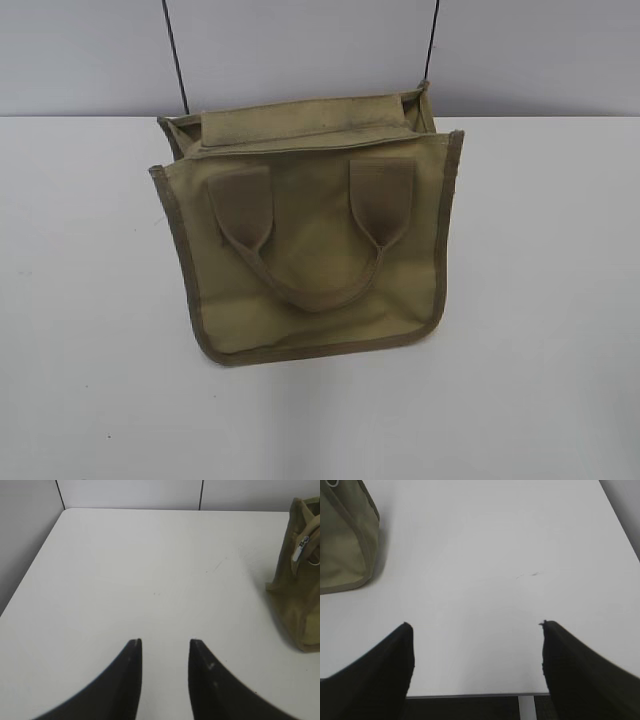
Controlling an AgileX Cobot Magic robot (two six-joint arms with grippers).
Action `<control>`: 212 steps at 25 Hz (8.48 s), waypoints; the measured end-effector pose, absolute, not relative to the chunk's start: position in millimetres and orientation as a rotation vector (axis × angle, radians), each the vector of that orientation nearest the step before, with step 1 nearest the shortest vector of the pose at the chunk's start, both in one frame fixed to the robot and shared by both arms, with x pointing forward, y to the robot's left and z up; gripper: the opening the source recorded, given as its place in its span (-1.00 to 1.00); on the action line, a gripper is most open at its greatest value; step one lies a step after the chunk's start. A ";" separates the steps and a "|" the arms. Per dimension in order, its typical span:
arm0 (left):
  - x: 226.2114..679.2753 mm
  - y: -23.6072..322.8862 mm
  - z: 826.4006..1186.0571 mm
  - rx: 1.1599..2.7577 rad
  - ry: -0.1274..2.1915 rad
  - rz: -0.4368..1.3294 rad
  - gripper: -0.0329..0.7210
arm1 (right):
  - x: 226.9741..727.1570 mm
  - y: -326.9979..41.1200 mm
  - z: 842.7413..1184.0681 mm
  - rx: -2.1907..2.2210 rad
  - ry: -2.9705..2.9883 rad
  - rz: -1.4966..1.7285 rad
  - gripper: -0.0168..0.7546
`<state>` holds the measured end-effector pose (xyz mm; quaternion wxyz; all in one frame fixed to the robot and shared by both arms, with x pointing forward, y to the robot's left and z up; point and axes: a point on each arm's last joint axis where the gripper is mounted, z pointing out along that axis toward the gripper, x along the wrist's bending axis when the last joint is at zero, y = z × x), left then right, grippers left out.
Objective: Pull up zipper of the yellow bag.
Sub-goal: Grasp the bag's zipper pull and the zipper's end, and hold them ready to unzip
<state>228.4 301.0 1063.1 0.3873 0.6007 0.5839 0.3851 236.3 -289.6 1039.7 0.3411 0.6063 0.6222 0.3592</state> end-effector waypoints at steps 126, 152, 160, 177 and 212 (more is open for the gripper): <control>516.8 202.9 940.6 1.790 0.649 0.585 -0.90 | 236.3 -289.6 1039.7 1.577 1.619 0.935 0.55; 506.7 218.6 992.2 1.823 0.619 0.877 -0.90 | 242.6 -285.7 1052.4 1.565 1.603 1.020 0.55; 505.6 217.3 991.5 1.823 0.625 0.845 -0.90 | 312.0 -280.7 1076.7 1.591 1.600 1.197 0.55; 504.4 215.9 991.6 1.831 0.599 0.836 -0.90 | 454.5 -186.2 1114.1 1.513 2.100 1.384 0.54; 504.3 215.6 992.3 1.818 0.606 0.827 -0.90 | 542.4 36.0 1029.5 1.698 2.521 1.219 0.03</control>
